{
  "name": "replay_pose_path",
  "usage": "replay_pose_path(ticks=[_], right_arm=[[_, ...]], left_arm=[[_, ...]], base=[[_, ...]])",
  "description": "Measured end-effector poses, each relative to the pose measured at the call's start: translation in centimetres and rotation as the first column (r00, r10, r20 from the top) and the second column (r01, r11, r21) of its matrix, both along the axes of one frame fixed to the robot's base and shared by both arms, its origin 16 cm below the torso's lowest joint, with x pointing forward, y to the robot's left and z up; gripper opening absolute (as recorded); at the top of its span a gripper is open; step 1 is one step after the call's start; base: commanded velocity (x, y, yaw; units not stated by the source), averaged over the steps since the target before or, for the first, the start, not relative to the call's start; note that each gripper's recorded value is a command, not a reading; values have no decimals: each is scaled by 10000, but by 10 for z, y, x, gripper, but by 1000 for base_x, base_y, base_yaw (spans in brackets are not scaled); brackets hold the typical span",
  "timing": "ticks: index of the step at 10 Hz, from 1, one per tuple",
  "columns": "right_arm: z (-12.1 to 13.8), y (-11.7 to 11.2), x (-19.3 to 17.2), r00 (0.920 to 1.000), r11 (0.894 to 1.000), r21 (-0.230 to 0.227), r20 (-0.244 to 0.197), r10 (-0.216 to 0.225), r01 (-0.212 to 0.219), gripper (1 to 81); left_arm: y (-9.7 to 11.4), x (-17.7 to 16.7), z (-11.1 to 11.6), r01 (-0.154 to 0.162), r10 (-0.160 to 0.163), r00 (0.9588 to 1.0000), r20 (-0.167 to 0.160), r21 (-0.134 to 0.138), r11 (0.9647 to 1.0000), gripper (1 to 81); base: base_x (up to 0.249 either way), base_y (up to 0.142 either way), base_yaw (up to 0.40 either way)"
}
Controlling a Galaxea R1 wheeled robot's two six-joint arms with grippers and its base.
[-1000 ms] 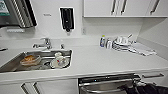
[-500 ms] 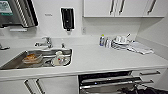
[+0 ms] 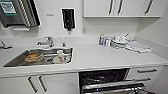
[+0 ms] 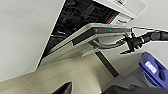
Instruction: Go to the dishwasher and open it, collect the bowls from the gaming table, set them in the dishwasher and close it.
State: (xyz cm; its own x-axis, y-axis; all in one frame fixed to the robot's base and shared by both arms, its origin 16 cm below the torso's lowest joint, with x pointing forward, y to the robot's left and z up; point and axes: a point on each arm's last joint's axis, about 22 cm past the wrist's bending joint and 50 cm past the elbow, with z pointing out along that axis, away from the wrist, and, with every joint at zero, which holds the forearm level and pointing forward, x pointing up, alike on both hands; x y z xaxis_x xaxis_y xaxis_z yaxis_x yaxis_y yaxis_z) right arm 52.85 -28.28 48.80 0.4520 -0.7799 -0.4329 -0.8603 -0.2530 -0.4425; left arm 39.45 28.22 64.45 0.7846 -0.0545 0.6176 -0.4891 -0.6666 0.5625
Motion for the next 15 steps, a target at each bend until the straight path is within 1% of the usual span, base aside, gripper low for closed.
replay_pose_path(ticks=[1, 2, 4, 5, 8, 9, 10, 11, 12, 14, 15], right_arm=[[-5, -2, -7, 9997, 9999, -97, -225, 71, -73, 811], [-9, -2, -8, 9996, 10000, -89, -265, 2, -4, 811], [-16, -5, -11, 9981, 9981, 194, -176, -584, 587, 811], [-19, -5, -11, 9972, 9970, 243, -149, -729, 733, 811], [-27, -7, -15, 9955, 9952, 297, -164, -929, 933, 811], [-32, -6, -16, 9945, 9940, 334, -137, -1040, 1045, 811], [-39, -6, -19, 9936, 9932, 314, -181, -1119, 1124, 811], [-47, -6, -23, 9926, 9924, 296, -263, -1185, 1192, 811], [-53, -2, -25, 9922, 9920, 332, -303, -1210, 1219, 811], [-66, 15, -42, 9922, 9916, 560, -501, -1141, 1168, 811], [-74, 20, -55, 9919, 9932, 523, -796, -993, 1037, 811]], left_arm=[[-2, 1, 0, 23, -23, 10000, 20, -51, 10000, 811], [-3, 2, 0, 42, -42, 10000, 8, -68, 10000, 811], [-3, 0, -1, 65, -65, 10000, -43, -13, 10000, 811], [-6, 1, -2, 105, -105, 9999, -39, -78, 9999, 811], [-8, 0, -7, 186, -187, 9997, -133, -31, 9998, 811], [-9, -2, -9, 245, -244, 9995, -215, 28, 9997, 811], [-13, -3, -11, 316, -317, 9992, -239, -29, 9995, 811], [-19, -2, -15, 416, -419, 9987, -293, -88, 9991, 811], [-20, -4, -17, 466, -468, 9982, -372, -53, 9989, 811], [-18, -5, -19, 462, -461, 9981, -407, 15, 9989, 811], [-18, -5, -19, 463, -462, 9981, -404, 18, 9989, 811]], base=[[-77, 0, 0], [-77, 0, 0], [-77, 0, 0], [-77, 0, 0], [-78, 0, 0], [-78, 0, 0], [-78, 0, 0], [-78, 0, 0], [-78, 0, 0], [-78, 0, 0], [-78, 0, 0]])
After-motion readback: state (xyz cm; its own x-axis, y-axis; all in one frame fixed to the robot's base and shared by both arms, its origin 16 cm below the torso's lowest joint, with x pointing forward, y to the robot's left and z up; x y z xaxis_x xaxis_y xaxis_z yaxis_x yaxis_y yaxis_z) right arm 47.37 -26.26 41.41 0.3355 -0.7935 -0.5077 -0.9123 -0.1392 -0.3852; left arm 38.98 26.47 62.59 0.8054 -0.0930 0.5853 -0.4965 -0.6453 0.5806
